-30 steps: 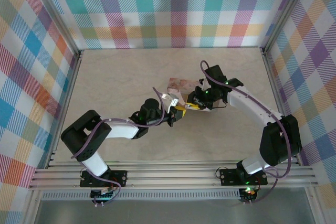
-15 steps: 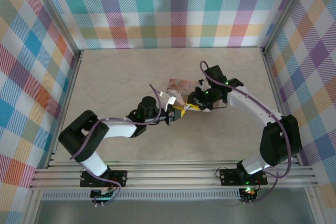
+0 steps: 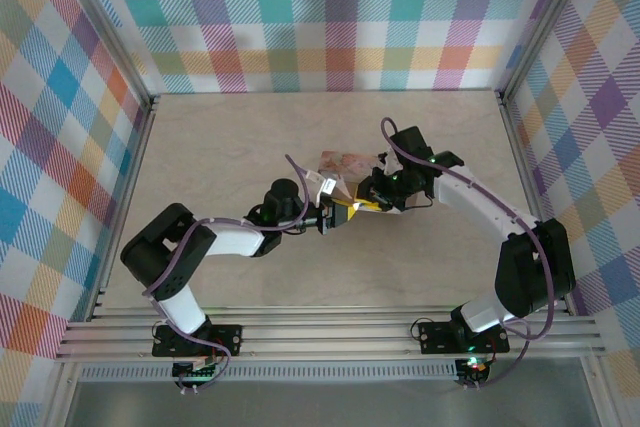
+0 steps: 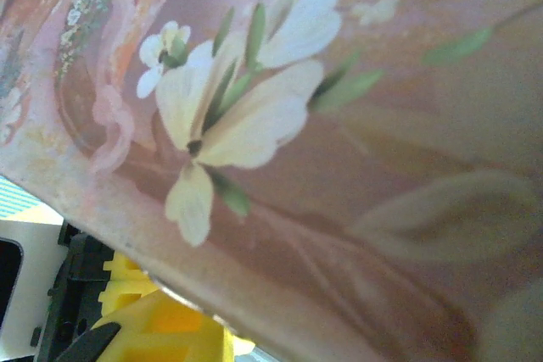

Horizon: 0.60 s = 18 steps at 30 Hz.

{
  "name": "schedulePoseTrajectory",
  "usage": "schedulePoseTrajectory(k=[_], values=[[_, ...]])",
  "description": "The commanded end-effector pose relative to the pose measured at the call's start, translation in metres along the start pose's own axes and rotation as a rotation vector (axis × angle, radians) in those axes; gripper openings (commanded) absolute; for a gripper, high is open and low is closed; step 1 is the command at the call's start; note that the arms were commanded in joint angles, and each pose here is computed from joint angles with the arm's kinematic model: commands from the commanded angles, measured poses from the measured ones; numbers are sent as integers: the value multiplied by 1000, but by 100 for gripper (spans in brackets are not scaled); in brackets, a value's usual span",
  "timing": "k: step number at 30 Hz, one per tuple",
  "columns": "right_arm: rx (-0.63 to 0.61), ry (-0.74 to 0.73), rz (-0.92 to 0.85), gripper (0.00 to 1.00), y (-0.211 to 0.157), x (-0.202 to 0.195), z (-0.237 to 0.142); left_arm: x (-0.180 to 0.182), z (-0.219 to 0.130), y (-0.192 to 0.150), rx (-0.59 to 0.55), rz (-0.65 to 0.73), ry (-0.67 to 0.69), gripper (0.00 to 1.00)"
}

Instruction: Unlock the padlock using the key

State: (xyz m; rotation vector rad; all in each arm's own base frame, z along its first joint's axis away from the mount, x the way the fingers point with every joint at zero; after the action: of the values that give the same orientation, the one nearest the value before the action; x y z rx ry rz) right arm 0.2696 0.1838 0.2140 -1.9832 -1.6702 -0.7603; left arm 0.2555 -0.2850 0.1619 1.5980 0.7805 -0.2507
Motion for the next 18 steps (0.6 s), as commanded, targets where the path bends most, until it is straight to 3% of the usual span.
schedulePoseTrajectory(k=[1,7,18], values=[[64,52,-37,0,-11,5,4,-29,5,49,-187,88,-136,0],[22,75,-12,3,-7,1,11,-18,6,29,-144,78,-68,0],[-40,59,79,8,-18,-42,47,18,-3,-42,-95,-106,78,0]])
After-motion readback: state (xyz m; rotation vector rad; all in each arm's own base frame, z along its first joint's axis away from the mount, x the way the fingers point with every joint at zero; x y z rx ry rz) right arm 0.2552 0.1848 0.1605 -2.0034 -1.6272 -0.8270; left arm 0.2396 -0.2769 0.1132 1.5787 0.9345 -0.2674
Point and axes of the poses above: each hand's point on the last joint's axis, 136 mm out from that joint toward the fingers, its own z axis out along the fingers, its own x axis along the line the jaws close on, y = z × x, the point moved 8 cm from there along -z, back along the fingers, and after that the axes turned 1 degree about z, right-handed, at the moved point
